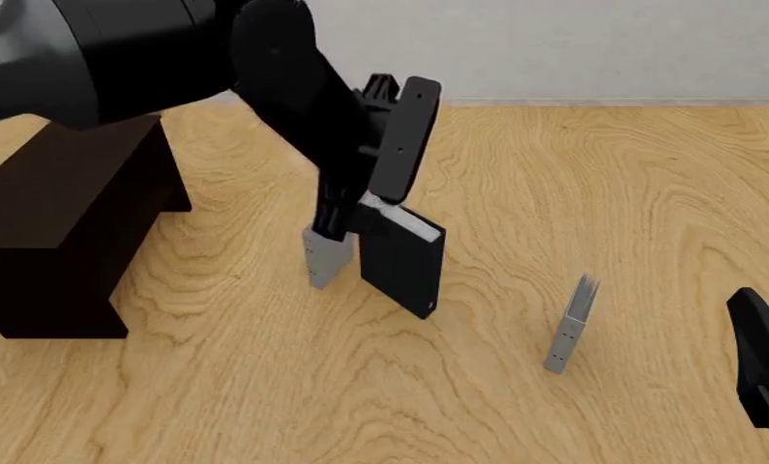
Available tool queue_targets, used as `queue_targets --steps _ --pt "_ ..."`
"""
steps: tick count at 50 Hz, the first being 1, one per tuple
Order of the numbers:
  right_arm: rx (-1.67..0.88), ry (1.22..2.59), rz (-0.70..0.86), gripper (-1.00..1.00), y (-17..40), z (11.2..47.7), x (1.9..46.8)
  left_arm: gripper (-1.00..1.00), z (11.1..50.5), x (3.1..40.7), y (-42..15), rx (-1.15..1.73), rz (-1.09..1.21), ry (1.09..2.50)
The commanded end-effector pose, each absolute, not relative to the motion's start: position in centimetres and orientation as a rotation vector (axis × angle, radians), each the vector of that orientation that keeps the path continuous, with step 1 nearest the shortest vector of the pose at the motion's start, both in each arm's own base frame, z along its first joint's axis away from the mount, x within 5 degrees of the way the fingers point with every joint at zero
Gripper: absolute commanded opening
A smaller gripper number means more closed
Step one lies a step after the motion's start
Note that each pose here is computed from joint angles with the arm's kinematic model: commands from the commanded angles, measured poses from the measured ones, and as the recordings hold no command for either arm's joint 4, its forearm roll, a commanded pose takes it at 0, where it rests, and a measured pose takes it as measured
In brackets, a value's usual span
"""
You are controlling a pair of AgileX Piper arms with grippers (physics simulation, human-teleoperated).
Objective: Pick up the book in the middle and place it on the cabinet shelf.
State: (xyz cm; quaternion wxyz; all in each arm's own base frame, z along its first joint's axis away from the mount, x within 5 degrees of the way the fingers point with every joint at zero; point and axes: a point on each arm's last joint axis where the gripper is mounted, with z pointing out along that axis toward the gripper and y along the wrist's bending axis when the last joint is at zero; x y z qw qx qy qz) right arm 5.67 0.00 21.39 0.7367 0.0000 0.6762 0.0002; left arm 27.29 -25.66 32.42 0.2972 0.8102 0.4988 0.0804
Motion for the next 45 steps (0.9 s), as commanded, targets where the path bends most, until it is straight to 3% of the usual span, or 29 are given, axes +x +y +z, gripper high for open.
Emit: queue_targets --steps 1,14,29,45 --pt "0.0 1.485 0.0 1.0 0.0 21.4 5.7 1.0 32.4 28.5 -26.1 2.144 0.229 1.32" --pt "0.0 1.485 0.0 1.0 0.0 21.4 5.7 1.0 30.9 28.0 -26.7 2.166 0.185 1.378" --pt "0.0 1.485 0.0 1.0 0.0 21.4 5.7 1.0 29.7 31.5 -26.3 2.116 0.203 1.471" --pt "0.0 1.485 0.0 1.0 0.0 21.4 5.7 1.0 27.8 30.5 -26.5 2.158 0.211 1.407"
